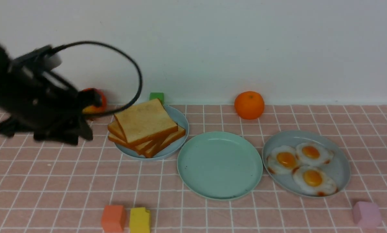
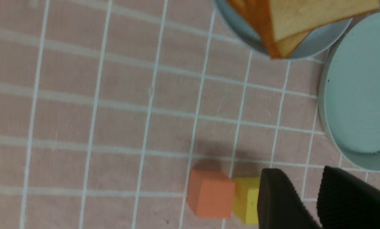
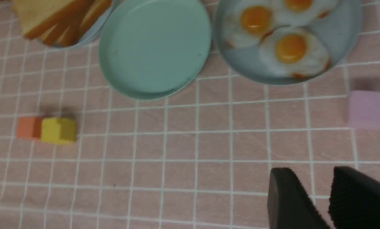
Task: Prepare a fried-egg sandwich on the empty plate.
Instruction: Use the left arm to grab a slice of bread
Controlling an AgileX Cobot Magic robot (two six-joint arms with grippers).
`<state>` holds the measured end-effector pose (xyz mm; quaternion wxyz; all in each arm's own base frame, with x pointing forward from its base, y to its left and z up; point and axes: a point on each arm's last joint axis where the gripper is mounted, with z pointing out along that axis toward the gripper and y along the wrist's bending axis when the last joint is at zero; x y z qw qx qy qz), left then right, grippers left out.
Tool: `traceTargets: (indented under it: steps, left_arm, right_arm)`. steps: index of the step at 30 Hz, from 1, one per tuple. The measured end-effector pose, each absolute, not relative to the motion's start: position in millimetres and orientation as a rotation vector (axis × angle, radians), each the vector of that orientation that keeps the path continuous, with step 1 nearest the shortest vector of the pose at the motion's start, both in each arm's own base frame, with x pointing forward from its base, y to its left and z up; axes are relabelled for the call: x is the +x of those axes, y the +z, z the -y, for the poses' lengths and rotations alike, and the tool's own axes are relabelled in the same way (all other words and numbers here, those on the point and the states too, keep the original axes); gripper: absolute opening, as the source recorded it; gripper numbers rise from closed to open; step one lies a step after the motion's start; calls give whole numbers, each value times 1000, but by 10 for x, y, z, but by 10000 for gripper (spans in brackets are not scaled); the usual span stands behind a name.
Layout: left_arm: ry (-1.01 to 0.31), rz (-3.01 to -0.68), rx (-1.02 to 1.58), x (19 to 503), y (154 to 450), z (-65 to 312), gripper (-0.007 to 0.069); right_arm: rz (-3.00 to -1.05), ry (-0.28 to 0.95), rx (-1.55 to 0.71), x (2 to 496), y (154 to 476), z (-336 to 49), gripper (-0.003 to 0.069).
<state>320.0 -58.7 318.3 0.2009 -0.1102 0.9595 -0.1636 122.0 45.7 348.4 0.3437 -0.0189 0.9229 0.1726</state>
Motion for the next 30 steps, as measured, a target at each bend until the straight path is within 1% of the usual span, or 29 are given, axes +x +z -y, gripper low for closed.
traceTargets:
  steps: [3,4,6,9,11,14,16,17,19,22,23,25,30]
  left_arm:
    - [-485,-2712,-205,3545,3264,515,240]
    - [-513,-2729,-194,3673,3228,469,240]
    - [-616,-2689,-175,3965,3242,317,242]
    - [-696,-2653,-141,4287,3131,136,250]
    - [-722,-2648,-117,4496,2994,65,278]
    - [-730,-2655,-96,4710,2788,53,352]
    - [-732,-2663,-91,4777,2688,58,385]
    - [-734,-2666,-87,4864,2565,51,426]
    - [-741,-2675,-84,4948,2411,47,451]
    - [-769,-2696,-83,5021,2200,53,462]
    - [-775,-2697,-82,5025,2186,56,462]
    - [-833,-2702,-83,5071,2016,81,462]
    - [-921,-2681,-92,5120,1863,122,462]
  right_arm:
    - [-2384,471,-95,1240,3489,-487,242]
    - [-2375,487,-95,1243,3496,-498,242]
    - [-2352,516,-91,1284,3509,-522,242]
    - [-2342,540,-85,1323,3509,-545,242]
    - [-2342,541,-103,1350,3501,-557,242]
    - [-2351,551,-108,1380,3485,-573,242]
    - [-2352,561,-105,1385,3484,-580,242]
    - [-2355,580,-101,1397,3479,-595,242]
    - [-2358,606,-95,1406,3477,-612,242]
    - [-2359,623,-96,1412,3476,-625,242]
    - [-2359,624,-96,1412,3476,-626,242]
    - [-2358,631,-94,1411,3481,-629,242]
    - [-2357,642,-91,1409,3483,-635,242]
